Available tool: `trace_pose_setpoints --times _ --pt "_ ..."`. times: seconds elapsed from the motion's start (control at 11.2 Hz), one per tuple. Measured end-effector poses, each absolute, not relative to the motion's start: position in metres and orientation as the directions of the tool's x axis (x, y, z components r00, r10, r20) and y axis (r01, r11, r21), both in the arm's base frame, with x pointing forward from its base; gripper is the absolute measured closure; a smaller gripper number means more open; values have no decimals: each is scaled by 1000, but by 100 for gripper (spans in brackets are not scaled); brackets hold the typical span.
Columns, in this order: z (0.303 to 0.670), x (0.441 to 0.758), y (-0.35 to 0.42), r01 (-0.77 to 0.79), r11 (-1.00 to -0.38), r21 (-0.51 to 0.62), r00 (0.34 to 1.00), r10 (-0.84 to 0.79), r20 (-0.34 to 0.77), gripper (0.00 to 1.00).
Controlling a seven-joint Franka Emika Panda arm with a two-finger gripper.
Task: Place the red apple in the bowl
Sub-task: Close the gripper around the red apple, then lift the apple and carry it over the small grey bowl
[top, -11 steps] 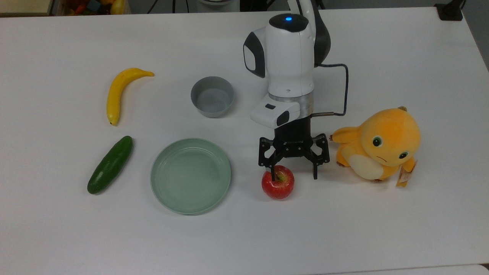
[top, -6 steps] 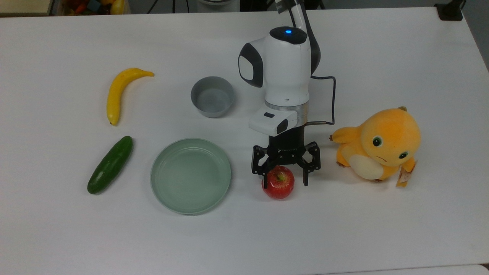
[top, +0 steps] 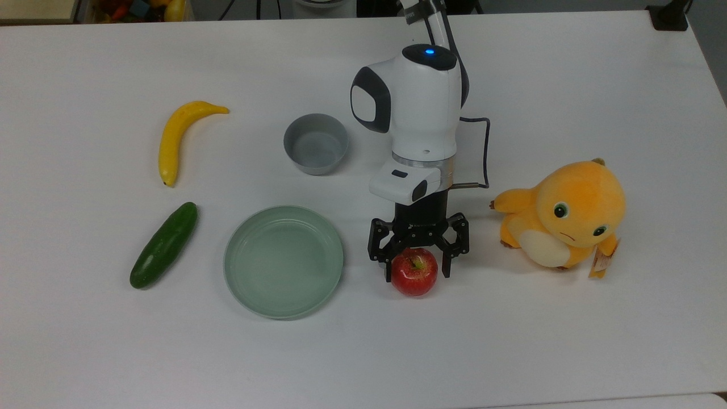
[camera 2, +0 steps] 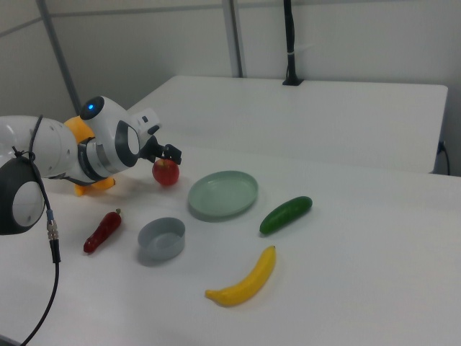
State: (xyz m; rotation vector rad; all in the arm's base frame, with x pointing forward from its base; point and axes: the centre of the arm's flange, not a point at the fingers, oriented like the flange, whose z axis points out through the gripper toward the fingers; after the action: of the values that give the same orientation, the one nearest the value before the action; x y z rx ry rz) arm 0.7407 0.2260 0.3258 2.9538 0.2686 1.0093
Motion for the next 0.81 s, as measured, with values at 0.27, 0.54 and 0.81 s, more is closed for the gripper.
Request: trace_pose_setpoints --times 0.27,0.54,0.81 --pt "312 737 224 173 -981 90 785 193 589 5" --pt "307 735 225 192 -974 117 782 224 582 15" --pt "307 735 225 192 -974 117 781 224 583 16"
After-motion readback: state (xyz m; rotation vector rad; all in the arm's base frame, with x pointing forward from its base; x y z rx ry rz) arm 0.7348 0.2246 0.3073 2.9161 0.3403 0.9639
